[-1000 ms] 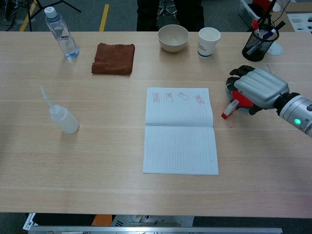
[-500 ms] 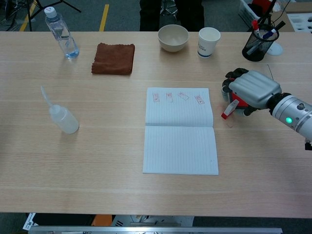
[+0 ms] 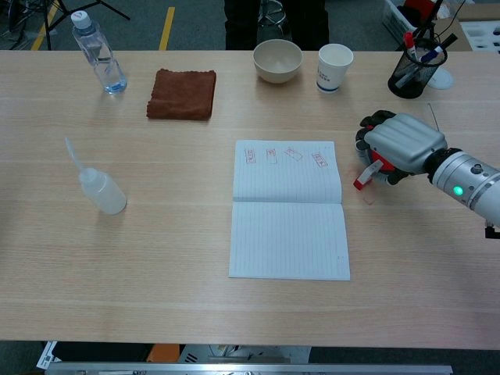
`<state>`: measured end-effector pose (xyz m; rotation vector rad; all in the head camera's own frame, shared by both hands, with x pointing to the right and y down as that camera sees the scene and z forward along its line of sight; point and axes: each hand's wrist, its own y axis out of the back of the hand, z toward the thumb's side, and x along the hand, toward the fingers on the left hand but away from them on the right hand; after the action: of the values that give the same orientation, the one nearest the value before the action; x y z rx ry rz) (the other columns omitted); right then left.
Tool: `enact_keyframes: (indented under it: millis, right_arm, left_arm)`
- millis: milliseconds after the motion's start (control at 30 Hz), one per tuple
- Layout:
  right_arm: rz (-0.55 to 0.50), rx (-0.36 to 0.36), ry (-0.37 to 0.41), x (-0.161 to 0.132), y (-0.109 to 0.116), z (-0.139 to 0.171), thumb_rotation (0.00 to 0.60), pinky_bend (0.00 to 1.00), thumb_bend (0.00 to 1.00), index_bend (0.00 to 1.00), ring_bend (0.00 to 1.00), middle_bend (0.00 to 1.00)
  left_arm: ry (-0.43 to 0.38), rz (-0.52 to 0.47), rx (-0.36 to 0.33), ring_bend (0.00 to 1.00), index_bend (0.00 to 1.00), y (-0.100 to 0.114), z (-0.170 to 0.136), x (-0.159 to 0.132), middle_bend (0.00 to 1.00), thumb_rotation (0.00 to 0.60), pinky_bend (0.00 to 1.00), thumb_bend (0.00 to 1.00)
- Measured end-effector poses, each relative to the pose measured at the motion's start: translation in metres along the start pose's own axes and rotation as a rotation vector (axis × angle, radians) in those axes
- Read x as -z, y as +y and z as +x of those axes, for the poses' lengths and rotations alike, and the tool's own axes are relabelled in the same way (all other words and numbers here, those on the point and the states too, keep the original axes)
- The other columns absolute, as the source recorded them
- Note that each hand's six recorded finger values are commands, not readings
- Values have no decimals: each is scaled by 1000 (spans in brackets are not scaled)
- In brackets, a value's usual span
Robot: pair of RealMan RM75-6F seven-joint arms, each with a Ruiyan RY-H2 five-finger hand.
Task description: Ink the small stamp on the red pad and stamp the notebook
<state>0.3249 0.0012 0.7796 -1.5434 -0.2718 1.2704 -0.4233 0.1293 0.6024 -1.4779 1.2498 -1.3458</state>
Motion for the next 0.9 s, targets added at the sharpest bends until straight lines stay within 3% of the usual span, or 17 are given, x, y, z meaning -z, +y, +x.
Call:
enact_keyframes:
  millis: [300,533,900]
  right_arm:
    - [-42,24,-26,9,10,2,600,115,303,642,161,382]
    - [-46,46,-91,37,25,9,600,115,302,643,161,383]
    - [-53,9,-176,66,15,7,600,115,302,643,161,383]
  left_arm:
    - [7,1,-3,107,167,2,-1,3,125,600,86,340]
    - [1,6,4,107,167,1,-1,2,125,600,87,340]
    - [3,17,24,108,167,-2,-1,2,125,600,86,340]
